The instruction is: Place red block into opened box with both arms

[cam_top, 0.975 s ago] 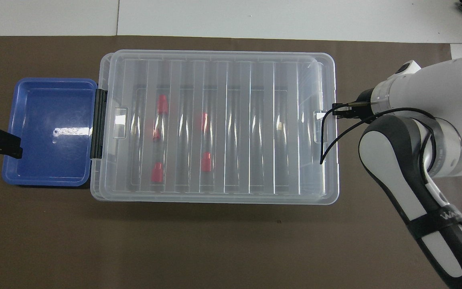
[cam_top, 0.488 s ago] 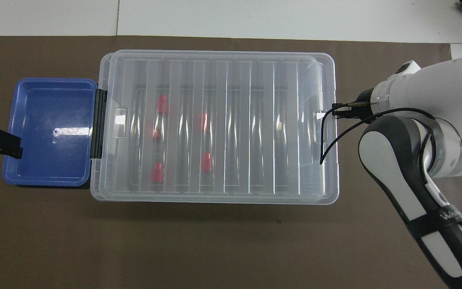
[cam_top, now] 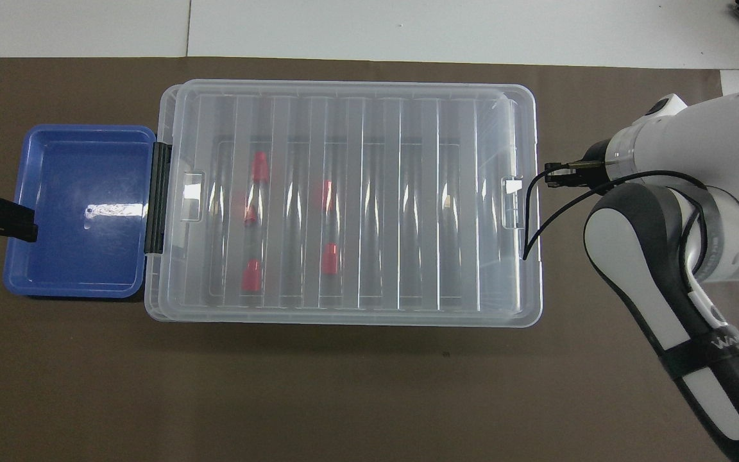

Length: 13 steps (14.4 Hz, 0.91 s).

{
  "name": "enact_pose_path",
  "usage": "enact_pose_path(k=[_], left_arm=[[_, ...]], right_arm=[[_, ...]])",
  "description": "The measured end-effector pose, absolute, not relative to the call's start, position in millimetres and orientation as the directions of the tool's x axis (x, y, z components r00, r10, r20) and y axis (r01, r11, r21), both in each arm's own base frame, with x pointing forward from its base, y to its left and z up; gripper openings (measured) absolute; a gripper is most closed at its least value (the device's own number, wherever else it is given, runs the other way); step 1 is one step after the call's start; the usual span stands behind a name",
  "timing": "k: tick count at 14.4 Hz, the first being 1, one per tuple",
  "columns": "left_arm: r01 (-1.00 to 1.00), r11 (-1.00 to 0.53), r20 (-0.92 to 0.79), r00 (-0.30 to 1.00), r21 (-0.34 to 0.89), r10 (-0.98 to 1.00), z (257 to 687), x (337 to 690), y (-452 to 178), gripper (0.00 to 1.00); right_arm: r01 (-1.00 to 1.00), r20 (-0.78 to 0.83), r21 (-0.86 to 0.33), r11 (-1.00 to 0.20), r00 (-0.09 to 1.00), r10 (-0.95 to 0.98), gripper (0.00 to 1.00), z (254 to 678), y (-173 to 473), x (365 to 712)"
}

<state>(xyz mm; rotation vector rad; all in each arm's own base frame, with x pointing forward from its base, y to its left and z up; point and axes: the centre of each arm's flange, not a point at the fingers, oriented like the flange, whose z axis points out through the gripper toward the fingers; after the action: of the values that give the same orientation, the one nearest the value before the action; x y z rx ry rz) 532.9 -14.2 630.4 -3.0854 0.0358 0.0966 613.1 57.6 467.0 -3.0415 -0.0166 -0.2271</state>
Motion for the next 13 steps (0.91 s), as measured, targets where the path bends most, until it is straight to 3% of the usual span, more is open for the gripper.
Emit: enact_pose_path(k=[4,13], left_arm=[[-0.026,-0.998,-0.028,0.999,-0.053,-0.025,633.4,536.7,-15.2,1.0],[-0.025,-0.998,0.011,1.0,-0.053,-0.025,636.7,541.0,-15.0,1.0]], right_arm=[[0.009,0.133,0.011,-1.0,0.991,0.01,0.04,505.8,19.3,601.2],[-0.103,-0.034,0.022,-0.994,0.994,-0.104,0.96,619.1,-15.4,552.1]])
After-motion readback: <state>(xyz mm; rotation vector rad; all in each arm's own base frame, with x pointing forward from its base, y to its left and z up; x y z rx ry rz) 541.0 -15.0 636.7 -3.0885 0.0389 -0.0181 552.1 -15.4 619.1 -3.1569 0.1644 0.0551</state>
